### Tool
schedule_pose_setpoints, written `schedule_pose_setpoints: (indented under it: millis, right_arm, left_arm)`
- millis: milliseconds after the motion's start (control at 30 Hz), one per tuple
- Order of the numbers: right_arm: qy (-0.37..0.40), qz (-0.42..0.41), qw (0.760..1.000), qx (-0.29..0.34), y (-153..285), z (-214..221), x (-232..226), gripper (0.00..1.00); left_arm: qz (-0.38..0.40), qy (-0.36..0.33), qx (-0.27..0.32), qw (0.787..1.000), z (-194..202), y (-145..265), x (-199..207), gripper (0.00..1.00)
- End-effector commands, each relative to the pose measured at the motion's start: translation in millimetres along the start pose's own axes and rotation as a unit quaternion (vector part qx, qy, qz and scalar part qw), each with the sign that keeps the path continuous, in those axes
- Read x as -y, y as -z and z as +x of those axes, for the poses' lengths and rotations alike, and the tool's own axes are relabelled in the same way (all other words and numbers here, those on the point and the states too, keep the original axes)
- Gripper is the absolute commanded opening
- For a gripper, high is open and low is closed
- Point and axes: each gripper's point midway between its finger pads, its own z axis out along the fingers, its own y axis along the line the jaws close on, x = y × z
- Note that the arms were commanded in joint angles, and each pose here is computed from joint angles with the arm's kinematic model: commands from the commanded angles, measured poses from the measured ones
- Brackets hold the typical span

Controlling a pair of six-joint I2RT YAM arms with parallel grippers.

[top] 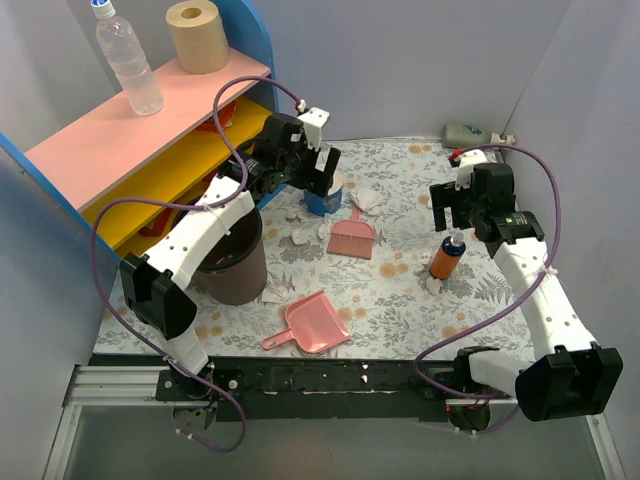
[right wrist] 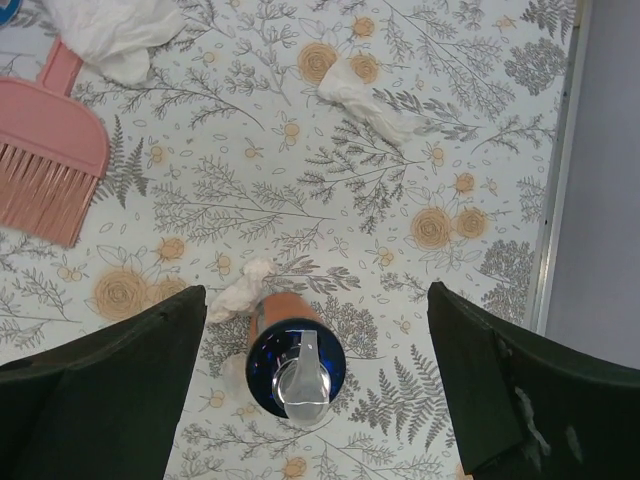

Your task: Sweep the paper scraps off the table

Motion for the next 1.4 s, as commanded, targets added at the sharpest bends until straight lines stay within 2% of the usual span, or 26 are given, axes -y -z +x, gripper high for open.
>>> schedule_pose_setpoints:
  millis: [0, 67, 100, 200, 300, 367, 400, 500, 533, 600, 667, 767, 867, 1067, 1133, 1233, 1367]
  right_arm:
    - [0.068, -0.075, 0.993, 0.057, 0.4, -33.9, -20.9, 0.98]
    - [0.121, -0.114, 0.984, 0.072, 3.2, -35.0, -31.7, 0.98]
    - [0.139, -0.164, 0.973, 0.088, 8.7, -35.8, -48.4, 0.97]
    - [0.194, -0.228, 0.947, 0.118, 20.7, -31.5, -71.4, 0.92]
    - [0.210, -0.246, 0.939, 0.119, 24.6, -26.7, -83.5, 0.91]
    - [0.225, -0.266, 0.930, 0.115, 26.5, -23.6, -93.5, 0.89]
    - [0.237, -0.282, 0.923, 0.110, 28.9, -18.0, -99.2, 0.89]
    - [0.263, -0.310, 0.907, 0.108, 35.0, -12.7, -114.4, 0.88]
    - [0.270, -0.315, 0.904, 0.103, 34.5, -7.7, -116.3, 0.88]
    - [0.273, -0.322, 0.901, 0.097, 32.9, -0.7, -121.3, 0.87]
    - [0.270, -0.336, 0.898, 0.084, 30.0, 10.6, -128.7, 0.83]
    - [0.268, -0.356, 0.892, 0.080, 26.1, 15.7, -141.6, 0.77]
    - [0.278, -0.365, 0.884, 0.083, 18.8, 13.7, -154.9, 0.68]
    - [0.319, -0.363, 0.873, 0.072, -20.2, 6.1, -178.7, 0.57]
    - [0.305, -0.354, 0.880, 0.084, -32.1, -11.7, -183.8, 0.50]
    - [0.270, -0.353, 0.894, 0.065, -57.3, -17.0, -192.0, 0.43]
    - [0.284, -0.383, 0.879, 0.022, -85.8, 9.9, -215.1, 0.44]
  left_arm:
    - [0.037, -0.027, 0.025, 0.999, -17.7, 16.3, 20.0, 0.98]
    - [0.065, -0.034, 0.032, 0.997, -23.1, 20.0, 29.5, 0.98]
    - [0.111, -0.044, 0.026, 0.993, -20.1, 22.9, 44.2, 0.98]
    - [0.162, -0.064, -0.001, 0.985, -1.7, 22.8, 58.9, 0.98]
    - [0.188, -0.057, -0.031, 0.980, 17.4, 18.8, 66.7, 0.98]
    - [0.193, -0.061, -0.028, 0.979, 20.5, 23.3, 67.9, 0.98]
    - [0.201, -0.067, -0.036, 0.977, 31.4, 23.7, 68.9, 0.98]
    - [0.235, -0.112, -0.011, 0.965, 35.1, 45.5, 76.6, 0.98]
    - [0.243, -0.125, -0.022, 0.962, 53.0, 44.6, 76.8, 0.98]
    - [0.260, -0.170, -0.008, 0.951, 61.2, 60.3, 78.3, 0.98]
    - [0.277, -0.181, -0.038, 0.943, 91.4, 64.0, 79.0, 0.98]
    - [0.299, -0.211, -0.087, 0.927, 131.8, 70.0, 80.2, 0.90]
    - [0.286, -0.216, -0.117, 0.926, 157.0, 71.1, 73.8, 0.87]
    - [0.284, -0.228, -0.131, 0.922, 174.2, 81.3, 68.5, 0.86]
    - [0.274, -0.231, -0.134, 0.924, 175.0, 80.4, 64.7, 0.85]
    - [0.260, -0.230, -0.123, 0.930, 168.6, 79.4, 62.0, 0.86]
    - [0.257, -0.226, -0.117, 0.932, 162.3, 80.6, 62.6, 0.86]
